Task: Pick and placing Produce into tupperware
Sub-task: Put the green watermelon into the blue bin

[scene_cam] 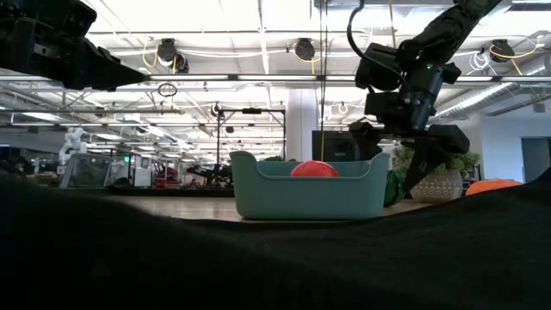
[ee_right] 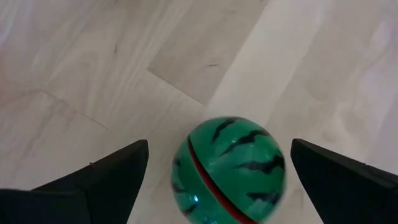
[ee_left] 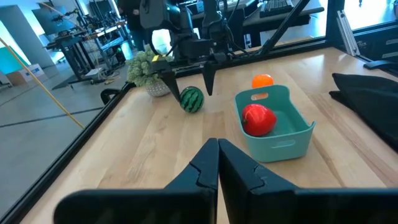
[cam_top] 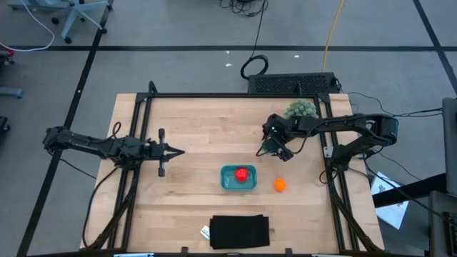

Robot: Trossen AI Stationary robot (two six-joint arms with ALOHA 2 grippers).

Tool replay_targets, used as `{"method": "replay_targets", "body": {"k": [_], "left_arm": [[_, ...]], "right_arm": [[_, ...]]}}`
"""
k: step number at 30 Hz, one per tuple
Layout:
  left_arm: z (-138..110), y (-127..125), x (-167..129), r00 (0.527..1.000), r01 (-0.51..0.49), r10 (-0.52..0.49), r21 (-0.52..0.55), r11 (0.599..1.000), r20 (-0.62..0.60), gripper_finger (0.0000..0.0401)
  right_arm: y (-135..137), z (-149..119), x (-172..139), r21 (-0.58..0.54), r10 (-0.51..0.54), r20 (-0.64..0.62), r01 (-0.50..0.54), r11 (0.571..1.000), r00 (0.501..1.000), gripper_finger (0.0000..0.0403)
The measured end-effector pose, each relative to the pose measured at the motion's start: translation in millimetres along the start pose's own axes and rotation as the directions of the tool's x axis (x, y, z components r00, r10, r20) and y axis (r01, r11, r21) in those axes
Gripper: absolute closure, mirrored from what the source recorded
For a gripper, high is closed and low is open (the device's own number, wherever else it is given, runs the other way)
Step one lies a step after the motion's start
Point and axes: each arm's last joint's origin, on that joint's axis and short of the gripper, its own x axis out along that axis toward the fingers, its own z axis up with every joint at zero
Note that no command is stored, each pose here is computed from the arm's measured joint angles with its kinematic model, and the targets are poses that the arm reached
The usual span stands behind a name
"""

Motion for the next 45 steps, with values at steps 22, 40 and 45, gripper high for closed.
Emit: {"method": "replay_targets", "body": {"k": [22, 40, 45], "left_arm": [[-0.7, -0.2, 0.0, 1.000, 0.003, -0.003, -0.004, 1.000, -0.007, 0.0387], [-0.6, -0.2, 0.0, 1.000, 0.003, -0.003, -0.004, 1.000, -0.006, 0.0386], [-0.6, -0.2, 0.0, 1.000, 0.003, -0.003, -0.004, 1.000, -0.006, 0.0386]], "right_arm": [[-0.1, -2.3, 9.7, -0.020, 0.025, -0.022, -0.026, 0.999, 0.999, 0.0060], [-0.4, -2.0, 8.0, -0.027, 0.013, -0.024, -0.014, 1.000, 1.000, 0.0113], [-1.4, 0.7, 0.1, -0.031, -0.019, 0.000, 0.019, 0.999, 1.000, 0.0113]]}}
